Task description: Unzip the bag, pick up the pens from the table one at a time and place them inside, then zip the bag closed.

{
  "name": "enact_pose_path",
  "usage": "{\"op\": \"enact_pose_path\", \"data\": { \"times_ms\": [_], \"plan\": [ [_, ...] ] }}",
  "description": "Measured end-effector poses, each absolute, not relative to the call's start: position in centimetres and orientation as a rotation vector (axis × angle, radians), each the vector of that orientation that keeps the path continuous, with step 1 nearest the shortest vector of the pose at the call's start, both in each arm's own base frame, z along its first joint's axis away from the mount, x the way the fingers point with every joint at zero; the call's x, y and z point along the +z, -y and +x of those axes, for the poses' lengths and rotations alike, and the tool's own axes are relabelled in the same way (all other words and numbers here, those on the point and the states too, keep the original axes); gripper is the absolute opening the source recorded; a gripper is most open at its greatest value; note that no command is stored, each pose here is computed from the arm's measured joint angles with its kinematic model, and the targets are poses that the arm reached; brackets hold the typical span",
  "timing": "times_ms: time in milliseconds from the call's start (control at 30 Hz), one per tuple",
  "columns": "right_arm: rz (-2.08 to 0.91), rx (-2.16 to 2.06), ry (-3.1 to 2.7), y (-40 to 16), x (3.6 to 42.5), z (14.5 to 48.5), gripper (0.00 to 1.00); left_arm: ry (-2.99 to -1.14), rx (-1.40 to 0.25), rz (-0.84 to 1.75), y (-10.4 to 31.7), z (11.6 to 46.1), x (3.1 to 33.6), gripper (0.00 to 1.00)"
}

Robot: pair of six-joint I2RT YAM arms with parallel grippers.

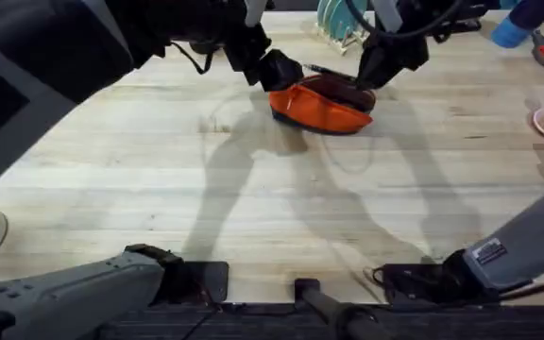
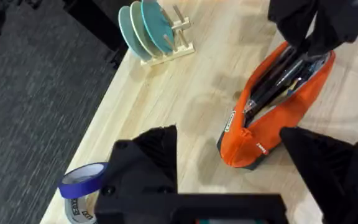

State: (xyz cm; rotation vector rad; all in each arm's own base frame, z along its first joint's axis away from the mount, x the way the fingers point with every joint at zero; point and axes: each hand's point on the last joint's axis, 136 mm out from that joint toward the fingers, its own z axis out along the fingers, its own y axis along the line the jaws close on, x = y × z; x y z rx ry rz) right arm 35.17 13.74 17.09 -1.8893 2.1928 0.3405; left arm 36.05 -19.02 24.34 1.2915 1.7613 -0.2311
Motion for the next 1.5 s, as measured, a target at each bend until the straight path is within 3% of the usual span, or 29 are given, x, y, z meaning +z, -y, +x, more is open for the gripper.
{"op": "enact_pose_path", "data": {
  "times_ms": [533,1333,1367,1400,1500],
  "plan": [
    [-1.897,0.350,-2.220,-12.7,11.2,35.7,0.035,-1.761,-0.231,1.291,19.0,36.0,24.3,0.993],
    [-1.803,0.326,-2.261,-12.9,11.0,36.7,0.034,-1.761,-0.231,1.291,19.0,36.0,24.3,0.995],
    [-1.798,0.327,-2.266,-12.9,11.0,36.7,0.052,-1.762,-0.231,1.292,19.0,36.0,24.3,0.995],
    [-1.793,0.329,-2.272,-12.9,10.9,36.7,0.152,-1.761,-0.231,1.291,19.0,36.0,24.3,0.993],
    [-1.788,0.332,-2.281,-12.9,10.9,36.6,0.556,-1.761,-0.231,1.291,19.0,36.0,24.3,0.993]
  ]
}}
